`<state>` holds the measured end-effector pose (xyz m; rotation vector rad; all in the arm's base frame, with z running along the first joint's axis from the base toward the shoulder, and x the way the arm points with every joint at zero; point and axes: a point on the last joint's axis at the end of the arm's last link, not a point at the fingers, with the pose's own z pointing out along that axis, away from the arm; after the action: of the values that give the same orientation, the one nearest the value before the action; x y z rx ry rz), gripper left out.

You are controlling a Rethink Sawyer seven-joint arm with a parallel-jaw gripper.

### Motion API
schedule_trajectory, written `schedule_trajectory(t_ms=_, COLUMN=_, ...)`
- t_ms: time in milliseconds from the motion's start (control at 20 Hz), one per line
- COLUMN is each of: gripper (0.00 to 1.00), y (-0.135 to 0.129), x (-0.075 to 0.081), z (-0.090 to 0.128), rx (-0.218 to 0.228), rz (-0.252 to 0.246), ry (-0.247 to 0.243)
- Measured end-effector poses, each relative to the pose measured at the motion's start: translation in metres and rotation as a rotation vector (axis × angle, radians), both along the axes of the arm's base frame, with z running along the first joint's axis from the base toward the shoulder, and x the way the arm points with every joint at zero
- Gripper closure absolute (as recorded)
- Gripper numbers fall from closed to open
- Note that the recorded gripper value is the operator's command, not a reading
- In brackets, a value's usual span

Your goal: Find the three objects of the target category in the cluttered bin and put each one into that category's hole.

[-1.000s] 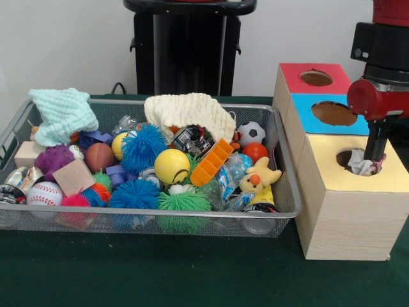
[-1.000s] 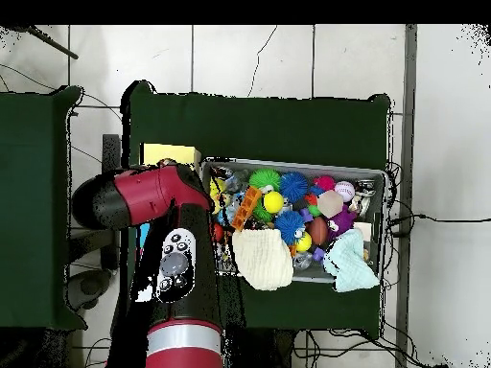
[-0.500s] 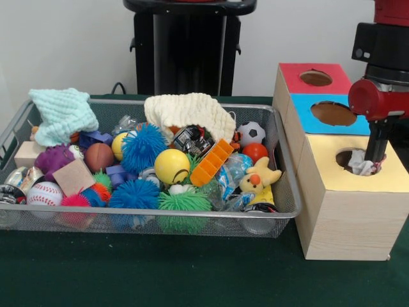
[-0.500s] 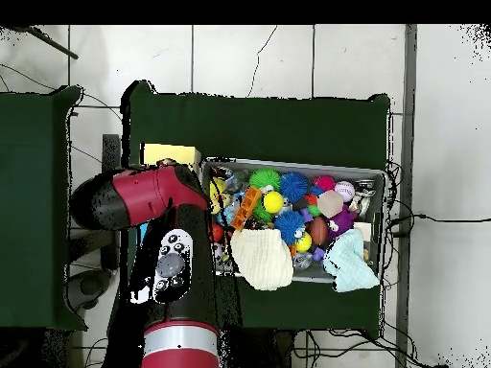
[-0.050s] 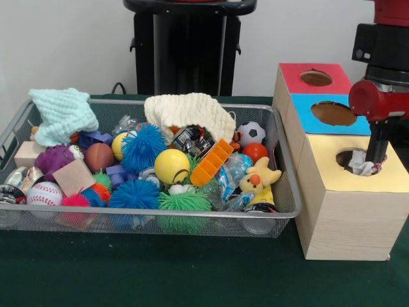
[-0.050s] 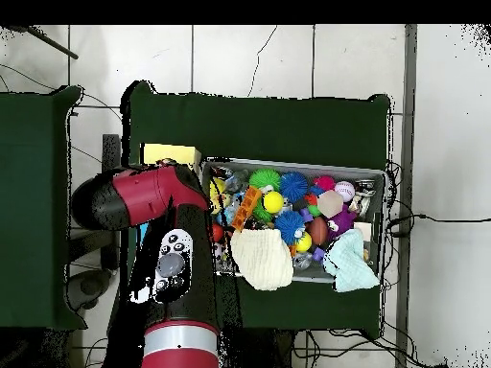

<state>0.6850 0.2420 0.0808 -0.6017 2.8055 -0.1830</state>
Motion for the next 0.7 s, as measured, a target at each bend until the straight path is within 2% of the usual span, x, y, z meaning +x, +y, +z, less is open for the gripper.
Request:
schedule_trajectory(t_ms=500, gripper=1.0, y=-0.002, x=0.003, z=-0.002, rx=-0.005, rz=0.024, ry=-0.039)
schedule_trajectory(t_ms=700, gripper=1.0, y=-0.012, x=0.007, z=-0.005, rx=-0.008, rz=0.025, ry=-0.052)
